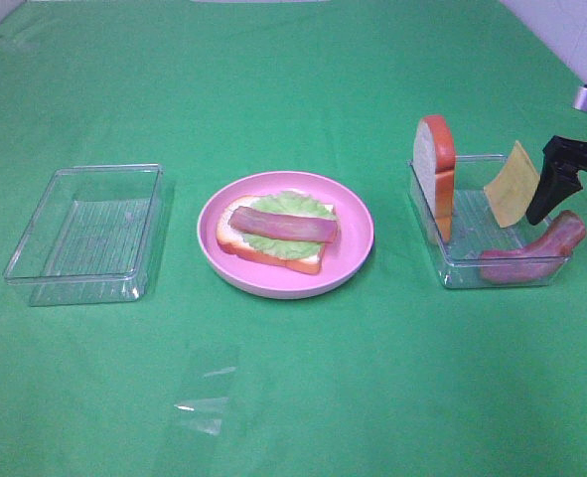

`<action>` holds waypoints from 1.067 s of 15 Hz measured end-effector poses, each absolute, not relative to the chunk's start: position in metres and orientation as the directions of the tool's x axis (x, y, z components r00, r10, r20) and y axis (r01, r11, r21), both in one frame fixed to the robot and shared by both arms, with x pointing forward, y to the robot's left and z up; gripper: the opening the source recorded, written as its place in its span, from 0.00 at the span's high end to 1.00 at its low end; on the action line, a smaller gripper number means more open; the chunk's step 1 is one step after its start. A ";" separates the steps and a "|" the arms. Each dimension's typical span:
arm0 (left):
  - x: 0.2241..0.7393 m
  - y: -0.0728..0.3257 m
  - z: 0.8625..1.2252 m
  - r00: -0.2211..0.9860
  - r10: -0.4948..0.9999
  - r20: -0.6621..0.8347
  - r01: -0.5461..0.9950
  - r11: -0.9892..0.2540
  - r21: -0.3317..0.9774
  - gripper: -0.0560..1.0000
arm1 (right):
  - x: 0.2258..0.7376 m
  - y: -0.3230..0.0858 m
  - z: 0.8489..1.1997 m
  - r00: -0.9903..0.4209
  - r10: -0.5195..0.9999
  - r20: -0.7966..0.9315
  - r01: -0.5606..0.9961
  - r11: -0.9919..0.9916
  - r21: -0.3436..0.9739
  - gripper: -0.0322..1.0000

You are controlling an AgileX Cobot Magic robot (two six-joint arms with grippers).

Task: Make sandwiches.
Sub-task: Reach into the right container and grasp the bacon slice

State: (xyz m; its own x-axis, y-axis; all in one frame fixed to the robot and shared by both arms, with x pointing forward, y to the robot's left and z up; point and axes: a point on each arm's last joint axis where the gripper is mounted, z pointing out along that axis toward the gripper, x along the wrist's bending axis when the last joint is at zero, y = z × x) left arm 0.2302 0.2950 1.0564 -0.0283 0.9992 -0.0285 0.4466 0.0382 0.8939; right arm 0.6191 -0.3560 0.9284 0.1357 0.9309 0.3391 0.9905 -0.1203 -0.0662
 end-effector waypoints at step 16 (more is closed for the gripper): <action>0.230 0.295 1.056 -0.028 0.999 -0.029 0.447 0.038 0.894 0.01 | 0.617 -0.354 0.929 0.139 0.922 0.362 0.989 -0.111 -0.098 0.94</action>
State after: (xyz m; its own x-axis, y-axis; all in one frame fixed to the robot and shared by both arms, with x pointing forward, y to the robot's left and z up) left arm 0.2302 0.2950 1.0564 -0.0283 0.9992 -0.0285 0.4466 0.0382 0.8939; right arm 0.6166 -0.3536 0.9290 0.1393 0.9219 0.3616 0.9890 -0.1112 -0.0975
